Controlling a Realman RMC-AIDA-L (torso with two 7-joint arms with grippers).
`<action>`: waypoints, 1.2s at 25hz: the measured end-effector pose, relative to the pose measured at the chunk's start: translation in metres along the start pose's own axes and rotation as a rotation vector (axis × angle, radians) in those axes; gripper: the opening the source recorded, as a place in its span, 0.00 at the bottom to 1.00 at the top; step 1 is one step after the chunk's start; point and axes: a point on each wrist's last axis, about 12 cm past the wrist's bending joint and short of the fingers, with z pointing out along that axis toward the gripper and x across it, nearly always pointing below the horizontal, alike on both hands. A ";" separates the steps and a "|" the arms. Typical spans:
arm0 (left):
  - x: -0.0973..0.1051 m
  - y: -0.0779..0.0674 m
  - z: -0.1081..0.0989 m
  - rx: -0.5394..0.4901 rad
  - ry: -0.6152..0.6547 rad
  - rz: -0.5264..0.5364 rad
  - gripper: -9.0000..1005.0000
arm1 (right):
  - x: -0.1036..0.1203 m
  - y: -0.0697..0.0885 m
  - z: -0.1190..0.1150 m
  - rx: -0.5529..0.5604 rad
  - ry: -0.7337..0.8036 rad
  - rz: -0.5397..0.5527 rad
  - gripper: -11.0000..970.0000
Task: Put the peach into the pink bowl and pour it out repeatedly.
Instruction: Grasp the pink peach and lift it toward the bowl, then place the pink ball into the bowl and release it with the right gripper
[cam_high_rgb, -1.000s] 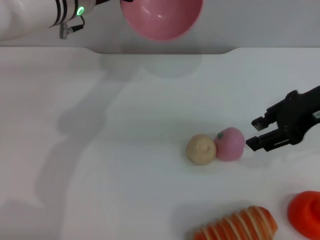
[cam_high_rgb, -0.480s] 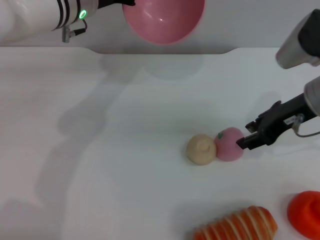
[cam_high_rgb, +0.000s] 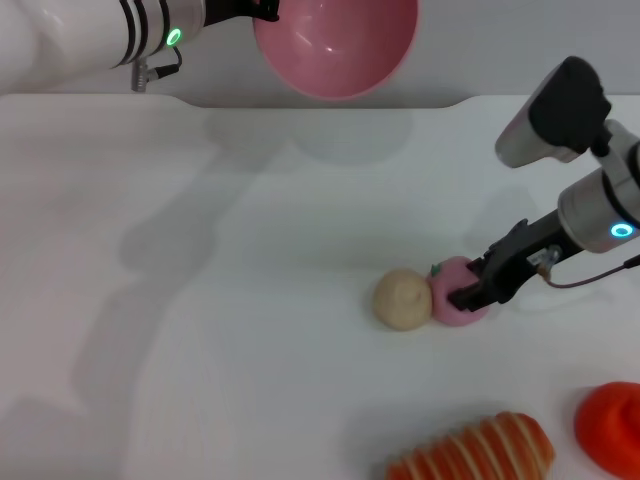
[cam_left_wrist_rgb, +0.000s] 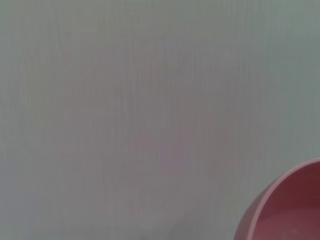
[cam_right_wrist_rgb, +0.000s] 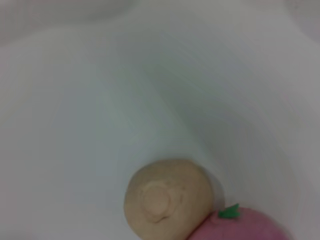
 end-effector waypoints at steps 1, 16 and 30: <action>0.000 0.000 0.000 0.001 0.000 0.000 0.05 | 0.000 0.001 0.002 -0.002 0.005 -0.001 0.53; 0.001 -0.003 0.001 0.006 0.004 0.008 0.05 | 0.000 0.007 -0.027 -0.011 -0.071 -0.032 0.21; 0.006 -0.010 0.003 0.046 0.045 0.005 0.05 | -0.018 0.018 -0.157 0.187 -0.503 -0.128 0.04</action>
